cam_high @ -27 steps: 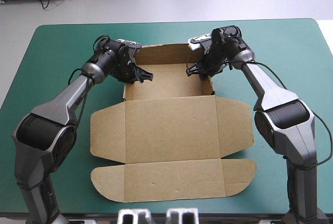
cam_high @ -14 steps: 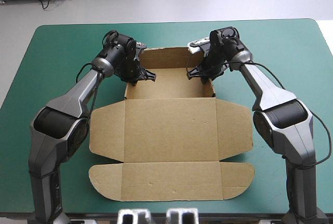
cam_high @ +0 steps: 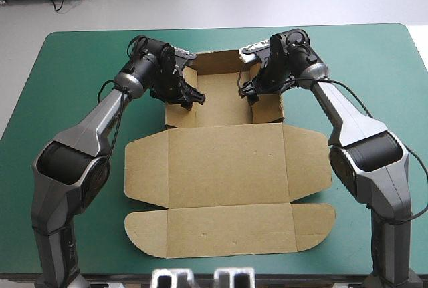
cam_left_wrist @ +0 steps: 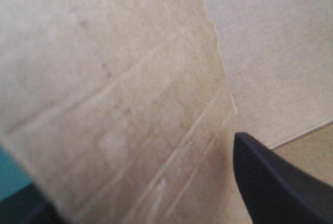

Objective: Fold the box

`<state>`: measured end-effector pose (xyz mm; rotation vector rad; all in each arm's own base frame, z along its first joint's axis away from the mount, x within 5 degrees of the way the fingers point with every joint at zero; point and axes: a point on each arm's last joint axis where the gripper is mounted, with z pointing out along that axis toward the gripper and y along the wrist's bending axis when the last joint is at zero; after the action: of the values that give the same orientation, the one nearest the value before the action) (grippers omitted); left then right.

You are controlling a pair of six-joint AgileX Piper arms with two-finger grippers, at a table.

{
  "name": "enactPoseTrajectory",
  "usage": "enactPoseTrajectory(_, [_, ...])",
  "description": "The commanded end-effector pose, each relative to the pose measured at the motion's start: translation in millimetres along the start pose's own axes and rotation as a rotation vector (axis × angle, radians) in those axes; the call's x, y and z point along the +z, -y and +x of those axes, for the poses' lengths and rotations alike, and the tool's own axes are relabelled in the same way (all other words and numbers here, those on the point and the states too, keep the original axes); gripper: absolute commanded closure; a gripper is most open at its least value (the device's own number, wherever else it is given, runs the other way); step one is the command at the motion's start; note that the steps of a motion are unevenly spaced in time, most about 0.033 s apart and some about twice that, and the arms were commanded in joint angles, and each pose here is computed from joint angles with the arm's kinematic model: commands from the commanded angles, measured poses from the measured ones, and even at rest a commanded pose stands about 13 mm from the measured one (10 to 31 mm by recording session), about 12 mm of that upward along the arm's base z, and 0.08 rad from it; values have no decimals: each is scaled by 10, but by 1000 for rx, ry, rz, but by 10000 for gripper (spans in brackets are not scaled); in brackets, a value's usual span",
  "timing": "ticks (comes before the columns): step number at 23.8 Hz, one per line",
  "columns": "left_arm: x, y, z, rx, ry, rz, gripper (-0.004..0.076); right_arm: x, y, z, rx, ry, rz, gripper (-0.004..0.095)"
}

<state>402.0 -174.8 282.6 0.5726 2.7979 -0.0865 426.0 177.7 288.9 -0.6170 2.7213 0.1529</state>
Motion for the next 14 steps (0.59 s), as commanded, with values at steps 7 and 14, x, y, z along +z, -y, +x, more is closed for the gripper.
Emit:
enactPoseTrajectory(7, [-775,-67,106,21,128,-102,149,-779,7,17,-8,159,28,76])
enactPoseTrajectory(14, [-1619,-47,389,63,317,-81,246,-1270,19,114,-47,256,79,78])
